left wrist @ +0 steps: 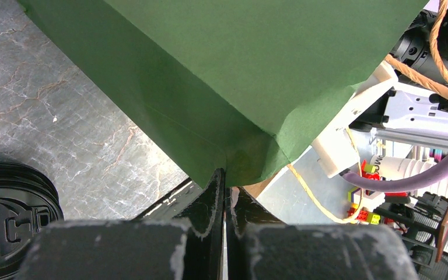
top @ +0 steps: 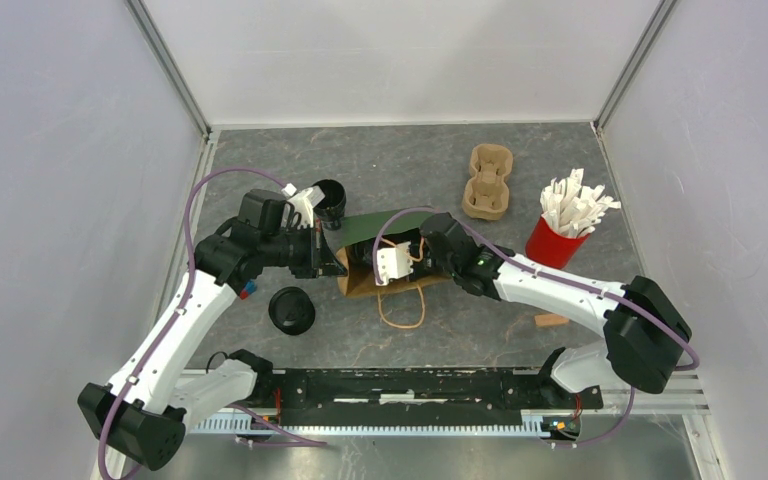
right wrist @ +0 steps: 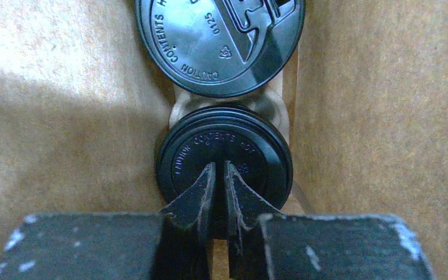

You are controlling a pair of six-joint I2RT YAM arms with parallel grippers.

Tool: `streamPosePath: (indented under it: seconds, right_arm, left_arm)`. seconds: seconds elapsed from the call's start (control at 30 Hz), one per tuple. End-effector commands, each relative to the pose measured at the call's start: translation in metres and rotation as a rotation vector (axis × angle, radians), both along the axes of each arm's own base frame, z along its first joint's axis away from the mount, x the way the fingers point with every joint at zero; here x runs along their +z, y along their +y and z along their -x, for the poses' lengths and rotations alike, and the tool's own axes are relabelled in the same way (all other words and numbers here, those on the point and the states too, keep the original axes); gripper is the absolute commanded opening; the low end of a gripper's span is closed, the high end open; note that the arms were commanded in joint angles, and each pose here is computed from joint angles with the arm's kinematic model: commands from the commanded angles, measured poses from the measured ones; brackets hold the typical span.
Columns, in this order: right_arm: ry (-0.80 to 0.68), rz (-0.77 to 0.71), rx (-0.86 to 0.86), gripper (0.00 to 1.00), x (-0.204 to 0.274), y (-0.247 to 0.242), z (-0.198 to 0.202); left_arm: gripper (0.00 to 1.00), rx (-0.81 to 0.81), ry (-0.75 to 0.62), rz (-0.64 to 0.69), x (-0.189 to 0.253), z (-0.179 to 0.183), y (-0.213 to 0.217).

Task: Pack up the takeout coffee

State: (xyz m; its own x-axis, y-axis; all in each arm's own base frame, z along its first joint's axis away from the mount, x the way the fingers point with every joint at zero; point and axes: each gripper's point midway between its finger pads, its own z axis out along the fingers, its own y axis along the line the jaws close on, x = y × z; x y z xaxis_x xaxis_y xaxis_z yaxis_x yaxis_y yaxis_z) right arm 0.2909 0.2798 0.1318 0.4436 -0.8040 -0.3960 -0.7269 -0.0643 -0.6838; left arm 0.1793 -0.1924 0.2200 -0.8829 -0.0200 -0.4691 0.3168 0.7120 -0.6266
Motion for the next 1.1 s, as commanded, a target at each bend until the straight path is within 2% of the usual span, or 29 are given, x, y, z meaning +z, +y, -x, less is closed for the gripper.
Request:
streamPosePath:
  seconds: [0.0,0.63,1.07]
  right_arm:
    - [-0.023,-0.049,-0.03,0.14,0.011,-0.003,-0.006]
    - [-0.004,-0.051,-0.044,0.15,0.007,-0.006,-0.008]
    - [0.032,-0.073,0.01,0.17,0.028,0.001,0.001]
  left_arm:
    - [0.02,-0.024,-0.023,0.02,0.009,0.0,-0.004]
    - [0.02,-0.02,-0.028,0.02,0.01,-0.001,-0.004]
    - [0.02,-0.013,-0.02,0.022,0.014,-0.007,-0.006]
